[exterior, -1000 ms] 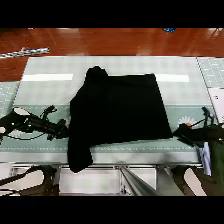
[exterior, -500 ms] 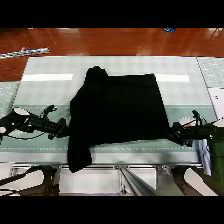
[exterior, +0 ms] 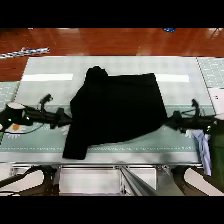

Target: Fold the shirts.

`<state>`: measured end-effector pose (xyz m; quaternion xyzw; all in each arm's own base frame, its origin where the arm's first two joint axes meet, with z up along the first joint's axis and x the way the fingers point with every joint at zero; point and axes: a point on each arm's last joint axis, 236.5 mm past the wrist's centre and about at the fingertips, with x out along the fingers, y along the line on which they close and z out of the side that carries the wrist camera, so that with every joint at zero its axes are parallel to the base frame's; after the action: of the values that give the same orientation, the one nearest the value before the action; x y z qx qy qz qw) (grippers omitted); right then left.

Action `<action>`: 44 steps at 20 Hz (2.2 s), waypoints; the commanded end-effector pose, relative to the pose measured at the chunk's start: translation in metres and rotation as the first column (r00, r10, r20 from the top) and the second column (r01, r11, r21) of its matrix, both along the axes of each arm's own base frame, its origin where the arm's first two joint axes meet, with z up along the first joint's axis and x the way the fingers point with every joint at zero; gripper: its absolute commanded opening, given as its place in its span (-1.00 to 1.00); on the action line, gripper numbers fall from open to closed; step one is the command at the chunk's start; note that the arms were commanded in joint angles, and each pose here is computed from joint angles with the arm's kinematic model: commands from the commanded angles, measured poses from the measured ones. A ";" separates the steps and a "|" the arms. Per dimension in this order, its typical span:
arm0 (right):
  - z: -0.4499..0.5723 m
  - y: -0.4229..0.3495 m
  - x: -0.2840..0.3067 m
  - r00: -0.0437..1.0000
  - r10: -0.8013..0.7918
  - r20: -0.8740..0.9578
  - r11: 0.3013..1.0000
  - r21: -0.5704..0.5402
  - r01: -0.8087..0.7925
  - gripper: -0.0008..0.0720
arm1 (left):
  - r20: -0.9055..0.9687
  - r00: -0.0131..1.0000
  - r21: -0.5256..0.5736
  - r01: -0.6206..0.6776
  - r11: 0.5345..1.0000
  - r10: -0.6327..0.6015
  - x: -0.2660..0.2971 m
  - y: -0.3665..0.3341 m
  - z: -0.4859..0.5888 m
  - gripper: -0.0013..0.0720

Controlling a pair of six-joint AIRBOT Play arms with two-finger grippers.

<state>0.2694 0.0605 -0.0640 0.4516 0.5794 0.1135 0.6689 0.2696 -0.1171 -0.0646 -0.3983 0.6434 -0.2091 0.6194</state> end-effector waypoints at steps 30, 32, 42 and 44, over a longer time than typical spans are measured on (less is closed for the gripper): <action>0.480 0.004 -0.071 0.502 0.340 0.795 0.751 -0.551 0.363 -0.92 | 0.919 0.207 0.393 -0.491 0.777 -0.334 -0.050 0.048 0.503 -0.93; 0.434 0.005 -0.045 0.563 0.325 0.760 0.812 -0.529 0.246 -0.92 | 0.883 0.345 0.452 -0.438 0.777 -0.319 0.005 0.046 0.440 -0.92; 0.182 -0.043 0.153 0.847 0.166 0.504 0.936 -0.351 0.025 -0.92 | 0.717 0.683 0.502 -0.366 0.784 -0.141 0.254 0.045 0.181 -0.92; 0.143 -0.042 0.207 0.871 0.136 0.472 0.942 -0.334 0.034 -0.92 | 0.672 0.738 0.473 -0.366 0.802 -0.060 0.282 0.045 0.145 -0.92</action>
<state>0.4111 0.0182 0.1440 0.2551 0.3980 0.1594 0.8667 0.5052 -0.0741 0.1384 -0.0901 0.3559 -0.0970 0.9251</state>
